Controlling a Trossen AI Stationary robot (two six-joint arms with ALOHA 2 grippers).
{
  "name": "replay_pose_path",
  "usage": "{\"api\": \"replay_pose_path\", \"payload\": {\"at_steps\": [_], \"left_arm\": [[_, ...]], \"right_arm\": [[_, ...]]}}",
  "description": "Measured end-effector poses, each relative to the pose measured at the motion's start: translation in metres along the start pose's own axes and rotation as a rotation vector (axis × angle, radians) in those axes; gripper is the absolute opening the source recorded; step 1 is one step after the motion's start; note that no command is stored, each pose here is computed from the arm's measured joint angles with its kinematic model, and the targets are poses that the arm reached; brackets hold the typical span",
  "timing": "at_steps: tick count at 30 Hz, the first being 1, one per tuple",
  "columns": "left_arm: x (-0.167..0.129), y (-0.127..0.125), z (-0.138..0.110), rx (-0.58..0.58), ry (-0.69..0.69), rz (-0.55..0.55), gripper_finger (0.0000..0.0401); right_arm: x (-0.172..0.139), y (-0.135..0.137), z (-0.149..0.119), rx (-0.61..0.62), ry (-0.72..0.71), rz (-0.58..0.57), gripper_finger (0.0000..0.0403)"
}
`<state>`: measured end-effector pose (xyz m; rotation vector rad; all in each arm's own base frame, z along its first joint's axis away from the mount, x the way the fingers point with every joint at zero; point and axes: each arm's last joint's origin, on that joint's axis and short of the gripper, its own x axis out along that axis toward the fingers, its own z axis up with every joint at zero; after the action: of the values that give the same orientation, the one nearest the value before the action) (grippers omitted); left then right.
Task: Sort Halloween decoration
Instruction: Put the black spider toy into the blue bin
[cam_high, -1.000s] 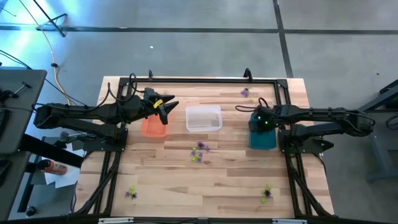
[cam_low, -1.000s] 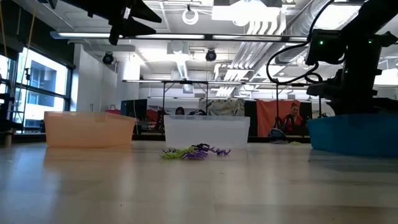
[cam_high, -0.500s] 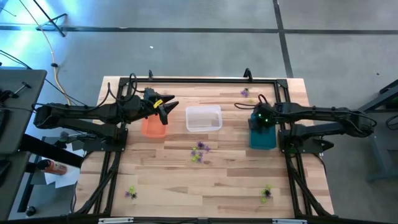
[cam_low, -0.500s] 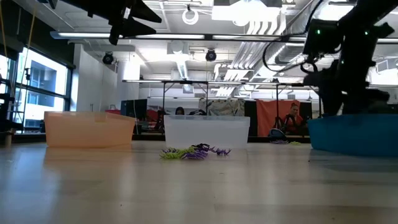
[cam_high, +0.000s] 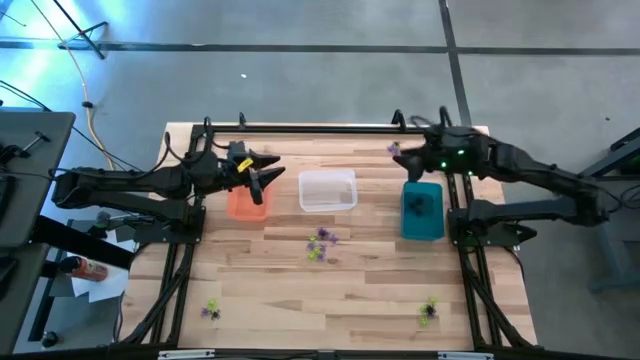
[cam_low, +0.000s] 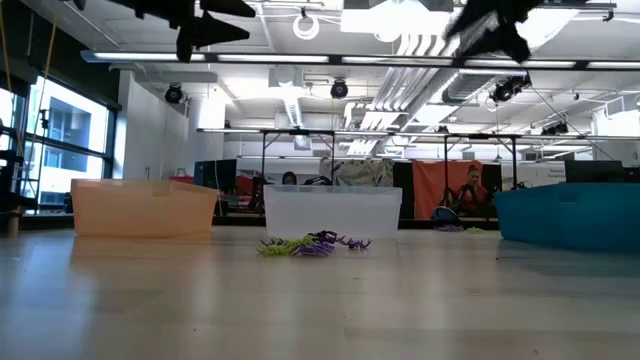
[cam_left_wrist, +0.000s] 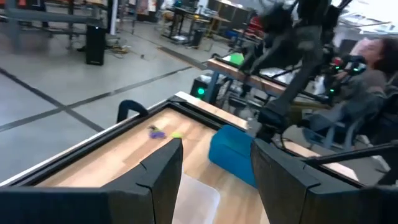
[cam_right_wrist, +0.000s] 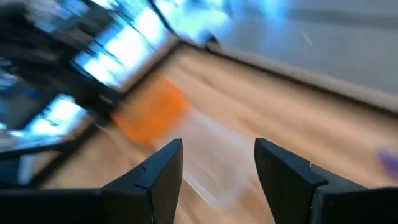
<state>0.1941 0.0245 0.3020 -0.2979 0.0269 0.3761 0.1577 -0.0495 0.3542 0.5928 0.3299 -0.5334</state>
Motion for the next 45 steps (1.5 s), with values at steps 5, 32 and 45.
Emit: {"api": "replay_pose_path", "payload": {"at_steps": [5,32,45], "left_arm": [[-0.001,0.000,0.001,-0.002,-0.002,-0.012,0.0177],[-0.001,0.000,0.001,-0.056,0.000,-0.012,0.0177],[-0.001,0.000,0.001,-0.083,-0.003,-0.012,0.0177]], "right_arm": [[-0.001,0.017,0.008,-0.113,-0.111,0.123,0.0193],[0.161,-0.144,0.023,0.385,0.389,-0.820,0.0169],[0.206,-0.222,0.001,0.644,0.436,-0.825,0.0138]]}}
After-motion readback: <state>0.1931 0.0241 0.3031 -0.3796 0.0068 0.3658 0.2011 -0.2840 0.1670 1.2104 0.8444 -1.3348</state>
